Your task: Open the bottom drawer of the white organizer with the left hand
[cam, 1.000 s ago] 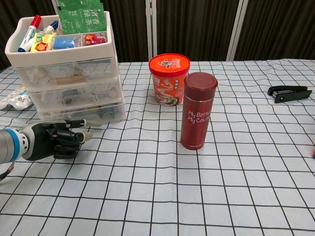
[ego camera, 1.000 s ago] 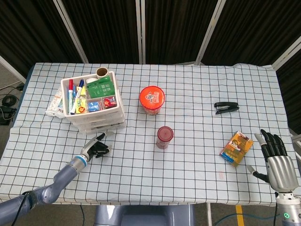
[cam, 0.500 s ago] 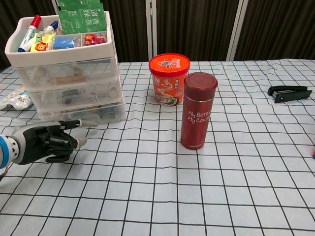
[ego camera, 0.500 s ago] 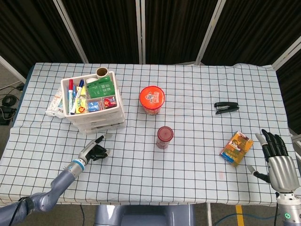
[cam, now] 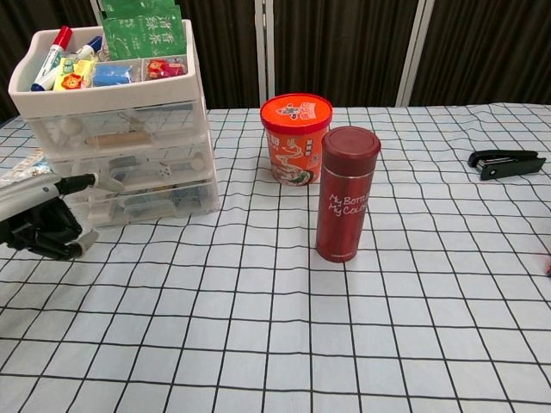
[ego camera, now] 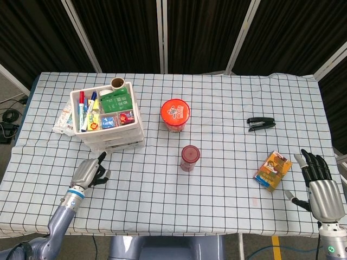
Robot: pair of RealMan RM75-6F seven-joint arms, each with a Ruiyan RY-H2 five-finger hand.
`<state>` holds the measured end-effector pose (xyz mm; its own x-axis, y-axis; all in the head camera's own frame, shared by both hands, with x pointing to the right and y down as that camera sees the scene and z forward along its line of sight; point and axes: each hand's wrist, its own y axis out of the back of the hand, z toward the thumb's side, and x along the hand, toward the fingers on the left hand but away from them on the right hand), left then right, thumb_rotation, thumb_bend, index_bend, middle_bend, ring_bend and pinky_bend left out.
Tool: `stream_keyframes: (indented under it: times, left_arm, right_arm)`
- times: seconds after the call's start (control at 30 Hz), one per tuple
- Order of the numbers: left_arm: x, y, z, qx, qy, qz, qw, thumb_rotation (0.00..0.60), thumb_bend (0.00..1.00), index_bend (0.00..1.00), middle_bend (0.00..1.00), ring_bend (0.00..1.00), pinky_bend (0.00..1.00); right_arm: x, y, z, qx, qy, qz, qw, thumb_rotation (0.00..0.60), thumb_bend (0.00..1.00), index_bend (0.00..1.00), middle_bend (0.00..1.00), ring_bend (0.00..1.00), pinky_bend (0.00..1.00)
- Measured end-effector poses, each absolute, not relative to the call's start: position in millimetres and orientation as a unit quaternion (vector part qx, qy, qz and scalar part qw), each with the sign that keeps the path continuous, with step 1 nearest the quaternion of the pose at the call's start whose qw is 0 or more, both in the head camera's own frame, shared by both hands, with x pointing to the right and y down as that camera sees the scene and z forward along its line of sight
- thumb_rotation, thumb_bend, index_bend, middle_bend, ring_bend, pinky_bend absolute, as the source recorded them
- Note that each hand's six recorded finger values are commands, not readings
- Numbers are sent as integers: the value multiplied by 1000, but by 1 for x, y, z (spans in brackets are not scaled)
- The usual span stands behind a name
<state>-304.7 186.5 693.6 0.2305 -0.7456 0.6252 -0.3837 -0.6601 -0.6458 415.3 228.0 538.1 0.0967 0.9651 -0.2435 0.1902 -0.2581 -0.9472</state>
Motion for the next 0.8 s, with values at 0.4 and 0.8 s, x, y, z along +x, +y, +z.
stream_keyframes:
  times: [0.4, 0.8]
  left_arm:
    - [-317, 192, 679, -702, 365, -555, 257, 600, 546, 239, 975, 1000, 933]
    - [-325, 183, 694, -685, 366, -573, 261, 600, 546, 239, 975, 1000, 933]
  right_arm:
    - [417, 228, 537, -625, -464, 490, 393, 600, 55, 24, 0, 0, 0]
    - [417, 228, 537, -625, -463, 491, 393, 600, 54, 23, 0, 0, 0]
